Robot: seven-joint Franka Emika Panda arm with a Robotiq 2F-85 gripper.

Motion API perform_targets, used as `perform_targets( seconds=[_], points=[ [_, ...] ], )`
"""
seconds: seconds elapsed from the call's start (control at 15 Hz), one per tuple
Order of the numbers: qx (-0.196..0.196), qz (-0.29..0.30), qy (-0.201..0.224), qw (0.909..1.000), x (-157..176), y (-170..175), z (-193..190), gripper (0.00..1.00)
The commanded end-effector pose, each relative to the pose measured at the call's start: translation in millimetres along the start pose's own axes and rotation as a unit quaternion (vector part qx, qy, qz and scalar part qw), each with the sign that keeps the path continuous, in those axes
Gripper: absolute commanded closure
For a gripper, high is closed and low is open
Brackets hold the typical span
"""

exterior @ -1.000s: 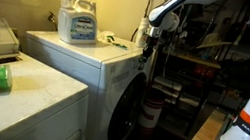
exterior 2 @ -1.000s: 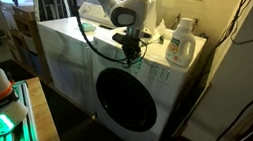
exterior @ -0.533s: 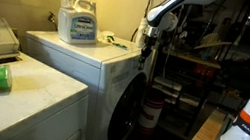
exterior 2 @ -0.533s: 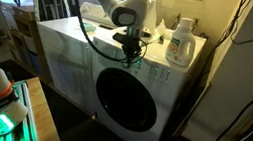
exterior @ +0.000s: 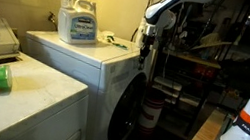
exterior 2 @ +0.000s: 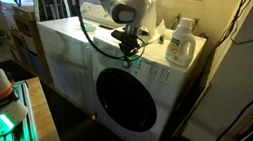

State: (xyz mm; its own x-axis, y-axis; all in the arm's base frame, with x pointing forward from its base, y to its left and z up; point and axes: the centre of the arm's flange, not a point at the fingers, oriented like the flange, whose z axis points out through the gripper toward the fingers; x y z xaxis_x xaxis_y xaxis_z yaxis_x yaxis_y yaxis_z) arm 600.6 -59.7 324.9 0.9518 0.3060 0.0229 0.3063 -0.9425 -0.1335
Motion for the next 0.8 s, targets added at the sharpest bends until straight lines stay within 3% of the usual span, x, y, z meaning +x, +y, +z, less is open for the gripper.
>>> perform_targets(
  seconds=[0.0,0.73],
  points=[
    [-0.003,0.014,-0.025,0.9996,-9,1,9,1.00],
    [-0.049,0.022,-0.006,0.9985,-30,8,-24,1.00]
  ],
)
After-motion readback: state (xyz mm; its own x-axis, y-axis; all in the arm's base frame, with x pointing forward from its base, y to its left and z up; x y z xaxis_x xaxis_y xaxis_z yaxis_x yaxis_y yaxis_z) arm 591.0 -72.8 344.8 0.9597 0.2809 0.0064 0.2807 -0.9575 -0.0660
